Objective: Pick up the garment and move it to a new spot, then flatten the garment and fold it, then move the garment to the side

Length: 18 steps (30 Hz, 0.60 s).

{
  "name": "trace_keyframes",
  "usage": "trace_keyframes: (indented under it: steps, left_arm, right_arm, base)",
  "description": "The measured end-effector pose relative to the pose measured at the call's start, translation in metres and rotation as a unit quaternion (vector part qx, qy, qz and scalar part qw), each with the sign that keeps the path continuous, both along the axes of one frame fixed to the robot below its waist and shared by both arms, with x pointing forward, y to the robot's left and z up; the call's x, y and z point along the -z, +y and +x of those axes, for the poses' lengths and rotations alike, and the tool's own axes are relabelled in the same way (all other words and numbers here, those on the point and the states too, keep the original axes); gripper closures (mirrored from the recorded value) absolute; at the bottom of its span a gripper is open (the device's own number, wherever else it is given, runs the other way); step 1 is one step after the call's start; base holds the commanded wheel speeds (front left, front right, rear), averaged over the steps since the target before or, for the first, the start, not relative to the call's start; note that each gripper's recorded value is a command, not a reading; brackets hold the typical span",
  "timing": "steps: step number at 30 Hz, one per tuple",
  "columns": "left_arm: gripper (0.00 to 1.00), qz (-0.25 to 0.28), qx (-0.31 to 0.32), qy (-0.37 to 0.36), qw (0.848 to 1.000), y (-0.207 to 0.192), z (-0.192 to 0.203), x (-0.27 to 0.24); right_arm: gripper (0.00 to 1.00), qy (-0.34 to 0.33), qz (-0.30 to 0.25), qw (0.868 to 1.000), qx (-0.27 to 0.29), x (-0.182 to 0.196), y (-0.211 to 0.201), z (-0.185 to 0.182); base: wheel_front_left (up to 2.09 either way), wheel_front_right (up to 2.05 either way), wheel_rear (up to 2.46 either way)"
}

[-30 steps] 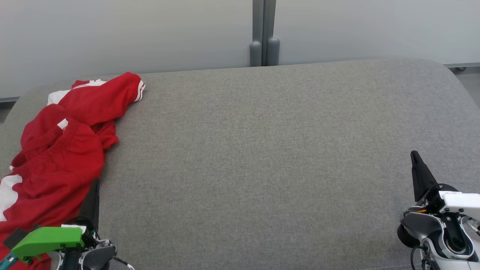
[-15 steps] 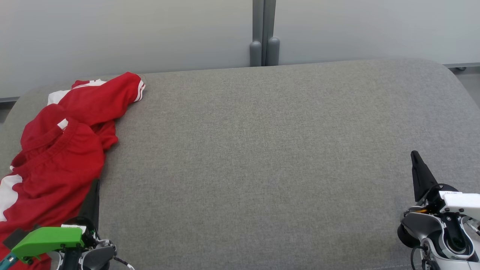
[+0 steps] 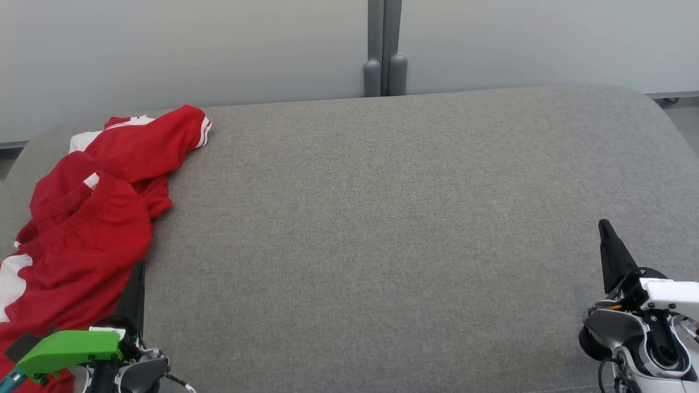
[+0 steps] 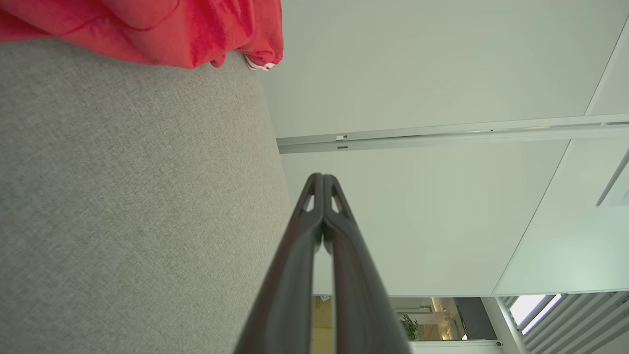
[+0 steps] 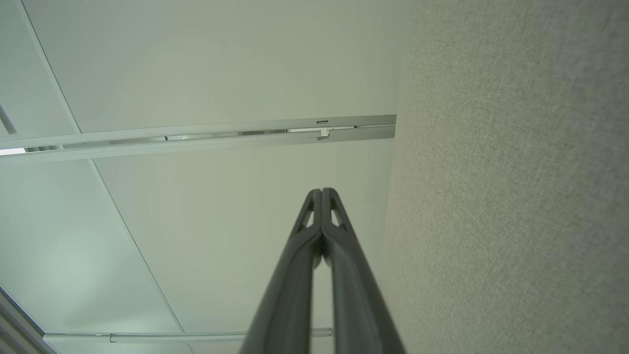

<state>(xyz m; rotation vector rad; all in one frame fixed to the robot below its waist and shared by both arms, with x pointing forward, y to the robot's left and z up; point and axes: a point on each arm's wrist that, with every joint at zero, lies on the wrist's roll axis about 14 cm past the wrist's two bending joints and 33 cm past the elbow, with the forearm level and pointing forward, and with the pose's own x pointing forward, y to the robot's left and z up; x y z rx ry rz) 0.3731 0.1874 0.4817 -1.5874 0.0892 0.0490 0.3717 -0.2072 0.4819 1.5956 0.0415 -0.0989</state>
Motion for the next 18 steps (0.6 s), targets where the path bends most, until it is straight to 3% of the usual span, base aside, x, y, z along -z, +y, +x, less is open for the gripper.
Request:
trace_keyframes:
  steps: [18]
  left_arm:
    - [1.00,0.000,0.000,0.000,1.000,0.0000,0.0000,0.0000]
  right_arm:
    - [1.00,0.000,0.000,1.000,0.001,0.0000,-0.0003,0.0000]
  base:
    - [0.00,0.00,0.00]
